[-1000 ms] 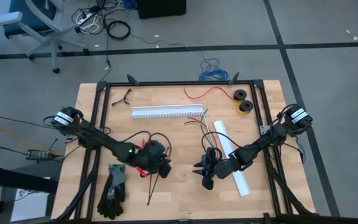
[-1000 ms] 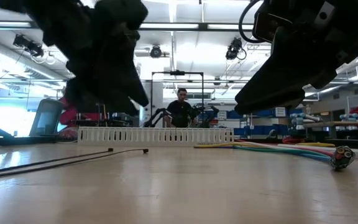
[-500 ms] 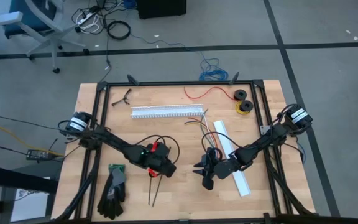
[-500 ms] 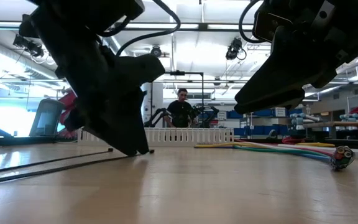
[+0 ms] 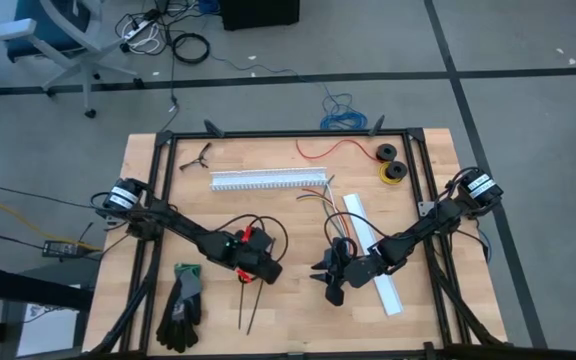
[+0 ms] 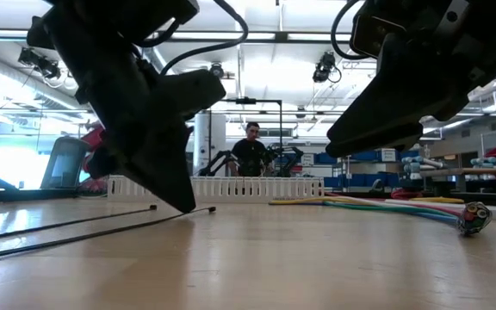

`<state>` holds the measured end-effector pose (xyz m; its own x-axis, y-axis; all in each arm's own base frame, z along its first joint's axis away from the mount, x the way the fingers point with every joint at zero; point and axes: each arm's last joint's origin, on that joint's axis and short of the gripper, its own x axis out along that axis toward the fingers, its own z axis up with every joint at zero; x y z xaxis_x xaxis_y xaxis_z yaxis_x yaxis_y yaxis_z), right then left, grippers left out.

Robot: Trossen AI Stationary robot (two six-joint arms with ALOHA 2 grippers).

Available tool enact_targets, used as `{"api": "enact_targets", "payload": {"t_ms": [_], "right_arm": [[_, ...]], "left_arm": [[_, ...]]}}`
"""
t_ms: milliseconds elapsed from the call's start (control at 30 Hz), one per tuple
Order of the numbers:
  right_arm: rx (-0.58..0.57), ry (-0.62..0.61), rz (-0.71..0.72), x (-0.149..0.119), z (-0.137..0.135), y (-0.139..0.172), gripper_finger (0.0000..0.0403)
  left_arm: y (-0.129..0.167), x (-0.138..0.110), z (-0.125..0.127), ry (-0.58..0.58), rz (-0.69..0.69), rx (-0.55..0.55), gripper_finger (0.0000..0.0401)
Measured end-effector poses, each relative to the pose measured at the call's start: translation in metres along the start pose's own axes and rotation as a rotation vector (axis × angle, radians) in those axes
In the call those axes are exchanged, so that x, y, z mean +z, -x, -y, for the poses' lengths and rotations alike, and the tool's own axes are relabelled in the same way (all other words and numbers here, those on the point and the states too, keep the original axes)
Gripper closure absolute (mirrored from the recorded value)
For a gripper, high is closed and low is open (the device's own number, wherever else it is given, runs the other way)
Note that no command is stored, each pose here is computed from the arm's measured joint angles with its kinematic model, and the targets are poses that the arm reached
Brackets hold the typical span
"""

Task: Ziptie cables
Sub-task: Prepare the black zip tie

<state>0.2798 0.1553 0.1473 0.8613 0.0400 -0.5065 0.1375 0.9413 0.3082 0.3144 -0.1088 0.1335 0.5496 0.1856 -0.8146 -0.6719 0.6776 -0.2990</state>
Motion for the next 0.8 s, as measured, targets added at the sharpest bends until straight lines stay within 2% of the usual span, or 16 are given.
{"api": "enact_targets", "payload": {"t_ms": [200, 367, 567, 800], "right_arm": [[0.000, 0.000, 0.000, 0.000, 0.000, 0.000, 0.0292], [0.000, 0.000, 0.000, 0.000, 0.000, 0.000, 0.0292], [0.001, 0.000, 0.000, 0.000, 0.000, 0.000, 0.0292], [0.002, -0.001, 0.002, 0.000, 0.000, 0.000, 0.0292]], "left_arm": [[0.000, 0.002, 0.004, -0.030, 0.015, -0.040, 0.0355], [0.001, 0.003, 0.007, -0.060, 0.016, -0.071, 0.0315], [-0.001, 0.005, 0.003, -0.061, 0.016, -0.039, 0.0271], [-0.005, 0.004, -0.004, -0.076, -0.008, 0.022, 0.0269]]}}
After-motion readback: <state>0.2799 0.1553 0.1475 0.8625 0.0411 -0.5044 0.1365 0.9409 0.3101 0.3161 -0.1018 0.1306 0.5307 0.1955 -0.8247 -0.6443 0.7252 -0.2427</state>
